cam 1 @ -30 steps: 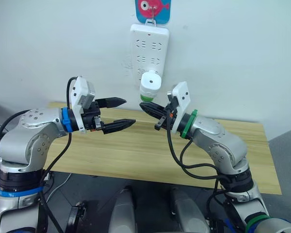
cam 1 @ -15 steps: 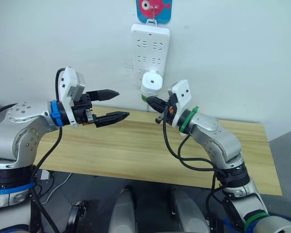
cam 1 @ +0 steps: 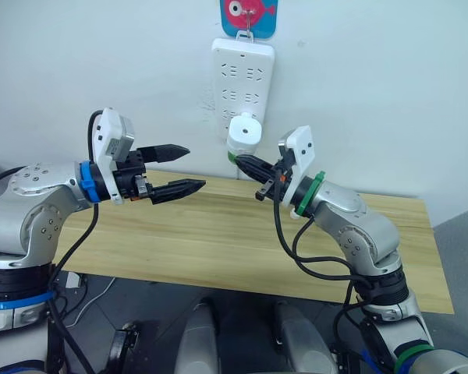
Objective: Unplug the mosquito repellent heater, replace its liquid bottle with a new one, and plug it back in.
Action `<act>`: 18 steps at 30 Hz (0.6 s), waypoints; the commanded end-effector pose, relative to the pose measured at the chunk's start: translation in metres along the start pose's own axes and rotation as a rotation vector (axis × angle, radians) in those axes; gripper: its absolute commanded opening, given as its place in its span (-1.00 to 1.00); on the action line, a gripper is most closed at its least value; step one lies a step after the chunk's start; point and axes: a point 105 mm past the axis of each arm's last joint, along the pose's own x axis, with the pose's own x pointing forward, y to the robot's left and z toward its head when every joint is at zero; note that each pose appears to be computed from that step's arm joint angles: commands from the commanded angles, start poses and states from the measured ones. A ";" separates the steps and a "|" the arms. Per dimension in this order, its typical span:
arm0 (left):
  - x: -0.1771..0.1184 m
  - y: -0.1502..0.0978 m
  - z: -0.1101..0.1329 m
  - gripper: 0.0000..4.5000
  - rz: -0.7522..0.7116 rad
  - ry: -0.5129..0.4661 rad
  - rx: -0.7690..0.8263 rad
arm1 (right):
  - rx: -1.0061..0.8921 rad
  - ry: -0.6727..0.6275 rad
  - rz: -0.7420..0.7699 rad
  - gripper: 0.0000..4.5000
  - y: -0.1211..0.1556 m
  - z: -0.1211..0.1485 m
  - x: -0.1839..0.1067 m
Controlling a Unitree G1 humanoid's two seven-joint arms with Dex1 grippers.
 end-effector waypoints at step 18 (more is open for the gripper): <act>-0.002 0.000 0.010 1.00 0.003 -0.020 0.059 | -0.070 -0.055 -0.112 -0.96 -0.010 0.010 0.003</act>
